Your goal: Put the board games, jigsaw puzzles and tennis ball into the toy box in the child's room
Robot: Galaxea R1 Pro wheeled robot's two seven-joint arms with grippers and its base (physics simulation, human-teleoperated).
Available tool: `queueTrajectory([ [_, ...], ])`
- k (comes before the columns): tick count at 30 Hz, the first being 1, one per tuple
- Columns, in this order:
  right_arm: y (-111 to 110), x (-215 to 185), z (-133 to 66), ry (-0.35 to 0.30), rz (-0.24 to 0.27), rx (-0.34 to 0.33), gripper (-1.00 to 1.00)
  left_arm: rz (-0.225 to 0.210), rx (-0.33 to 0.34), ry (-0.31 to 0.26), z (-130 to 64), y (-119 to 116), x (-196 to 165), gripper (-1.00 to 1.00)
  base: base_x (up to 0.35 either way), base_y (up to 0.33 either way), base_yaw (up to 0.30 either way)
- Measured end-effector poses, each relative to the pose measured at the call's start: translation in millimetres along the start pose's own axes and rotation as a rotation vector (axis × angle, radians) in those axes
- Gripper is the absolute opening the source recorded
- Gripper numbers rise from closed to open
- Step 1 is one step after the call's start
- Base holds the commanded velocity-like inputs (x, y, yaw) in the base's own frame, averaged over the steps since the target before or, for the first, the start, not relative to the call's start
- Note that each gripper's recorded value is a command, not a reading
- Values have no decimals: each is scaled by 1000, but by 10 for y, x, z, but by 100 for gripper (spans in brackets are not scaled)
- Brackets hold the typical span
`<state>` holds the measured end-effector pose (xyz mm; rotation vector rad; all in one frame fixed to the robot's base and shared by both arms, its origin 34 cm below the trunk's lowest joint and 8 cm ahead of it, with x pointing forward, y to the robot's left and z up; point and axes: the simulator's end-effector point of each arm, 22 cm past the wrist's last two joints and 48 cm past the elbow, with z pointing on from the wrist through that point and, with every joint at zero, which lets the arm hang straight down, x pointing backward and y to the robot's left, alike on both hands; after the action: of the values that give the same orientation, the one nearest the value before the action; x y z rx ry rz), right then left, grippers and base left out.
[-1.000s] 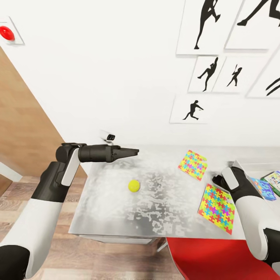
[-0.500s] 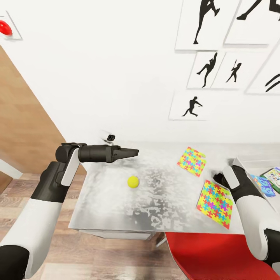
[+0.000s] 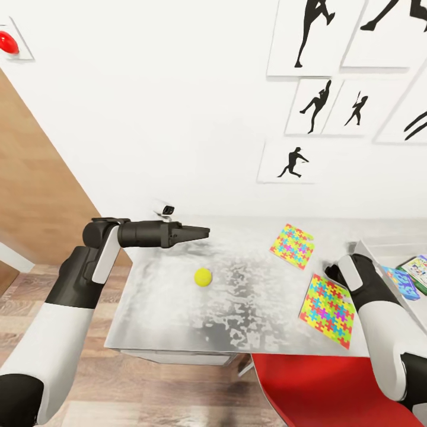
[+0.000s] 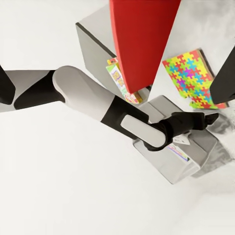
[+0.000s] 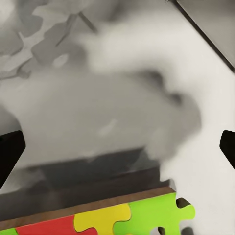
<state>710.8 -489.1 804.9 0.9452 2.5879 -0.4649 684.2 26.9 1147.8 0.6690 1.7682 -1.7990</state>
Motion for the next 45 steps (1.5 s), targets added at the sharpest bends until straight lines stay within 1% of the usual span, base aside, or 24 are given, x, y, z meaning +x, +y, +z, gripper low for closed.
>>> queueTrajectory([
  [15,-3,1,2,-1,-2,-4,100,1,-10,4,-32,20,9,100,0,0,0],
  [23,-23,30,-12,7,-9,2,100,10,-10,4,-31,-26,-18,100,0,0,0],
  [28,21,26,-50,13,12,-21,100,18,-10,5,-31,-66,-38,100,0,0,0],
  [29,134,85,-66,44,61,-72,100,19,-10,5,-30,-74,-42,100,0,0,0],
  [39,150,54,-111,42,72,-87,100,29,-10,6,-28,-124,-67,100,0,0,0],
  [41,187,58,-115,47,82,-107,100,29,-10,6,-28,-125,-67,100,0,0,0],
  [45,266,44,-124,62,120,-170,100,28,-10,6,-28,-125,-63,100,0,0,0],
])
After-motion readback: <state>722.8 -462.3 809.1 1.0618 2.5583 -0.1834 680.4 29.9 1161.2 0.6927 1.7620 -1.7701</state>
